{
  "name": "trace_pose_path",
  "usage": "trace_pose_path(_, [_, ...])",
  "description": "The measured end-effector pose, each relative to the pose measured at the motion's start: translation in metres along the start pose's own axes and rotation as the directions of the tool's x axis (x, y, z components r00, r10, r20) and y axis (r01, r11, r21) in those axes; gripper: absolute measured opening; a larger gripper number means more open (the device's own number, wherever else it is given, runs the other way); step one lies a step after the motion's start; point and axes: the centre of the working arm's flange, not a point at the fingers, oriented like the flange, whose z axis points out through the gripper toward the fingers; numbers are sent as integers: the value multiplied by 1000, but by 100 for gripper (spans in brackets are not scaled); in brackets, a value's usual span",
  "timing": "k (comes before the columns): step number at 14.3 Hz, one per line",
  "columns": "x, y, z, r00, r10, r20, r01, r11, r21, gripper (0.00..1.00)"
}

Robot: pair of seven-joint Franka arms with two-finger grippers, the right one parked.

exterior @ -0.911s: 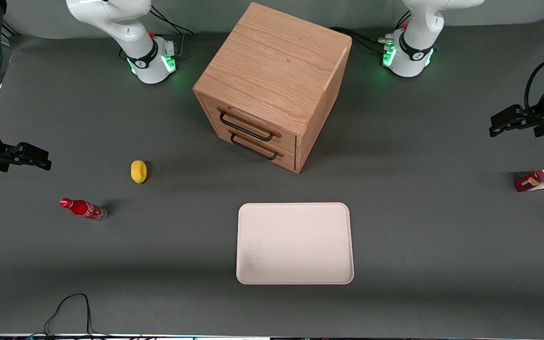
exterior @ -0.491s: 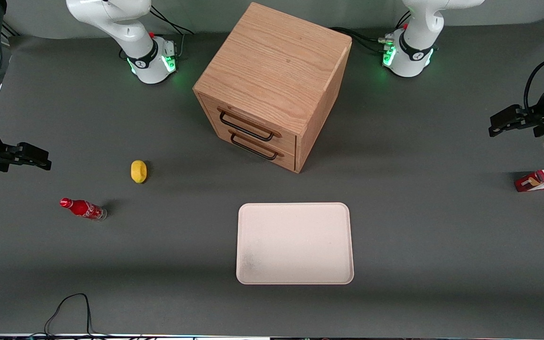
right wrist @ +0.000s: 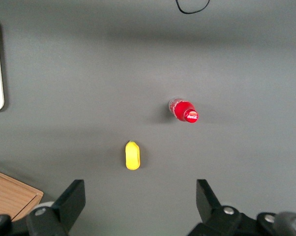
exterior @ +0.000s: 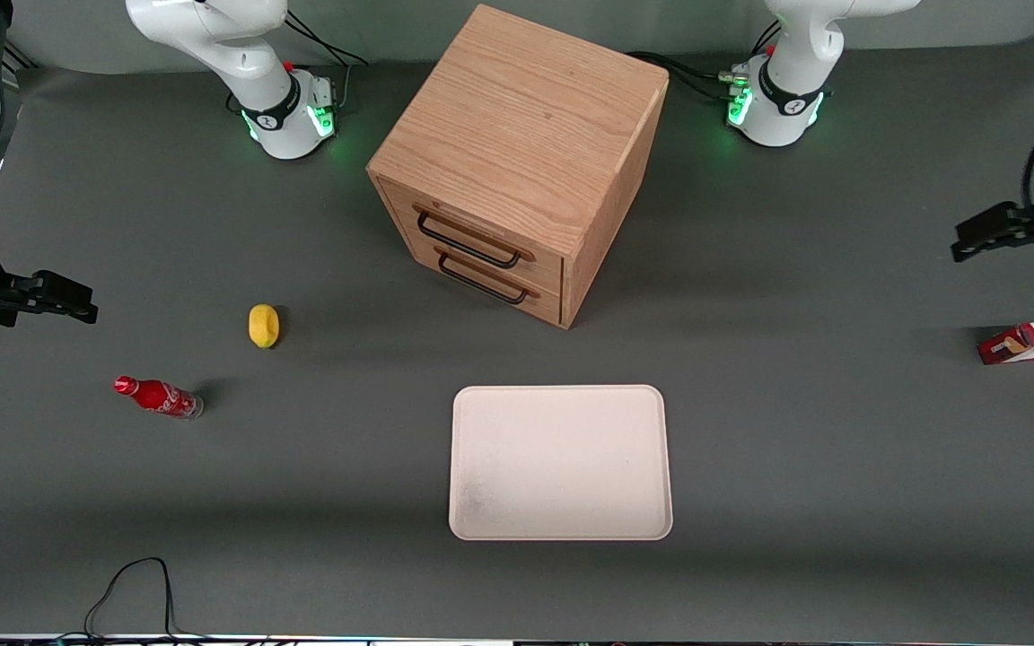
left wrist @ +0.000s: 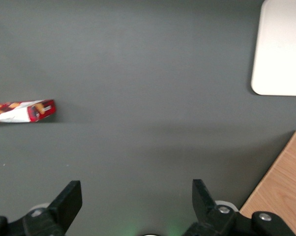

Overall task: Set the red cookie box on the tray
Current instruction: 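Move the left gripper down toward the red plaid shortbread box, then close the left gripper on the end of the shortbread box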

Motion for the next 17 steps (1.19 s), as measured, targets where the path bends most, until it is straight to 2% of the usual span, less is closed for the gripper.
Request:
trace_pose_path(3, [2, -69, 10, 992, -122, 14, 122, 992, -7, 100])
trace_pose_path(6, [2, -146, 28, 966, -259, 16, 259, 966, -14, 100])
trace_pose_path(8, [-5, -207, 44, 924, -383, 22, 383, 924, -19, 100])
trace_pose_path(10, [-17, -264, 59, 863, -505, 15, 505, 863, -23, 100])
trace_pose_path(12, [-32, -310, 70, 773, -634, 4, 634, 773, -28, 100])
trace_pose_path(14, [-47, -340, 75, 659, -752, 6, 752, 659, -31, 100])
trace_pose_path(15, [-52, -351, 76, 590, -808, 4, 807, 589, -34, 100])
trace_pose_path(17, [-59, -367, 79, 420, -908, -5, 907, 419, -42, 100])
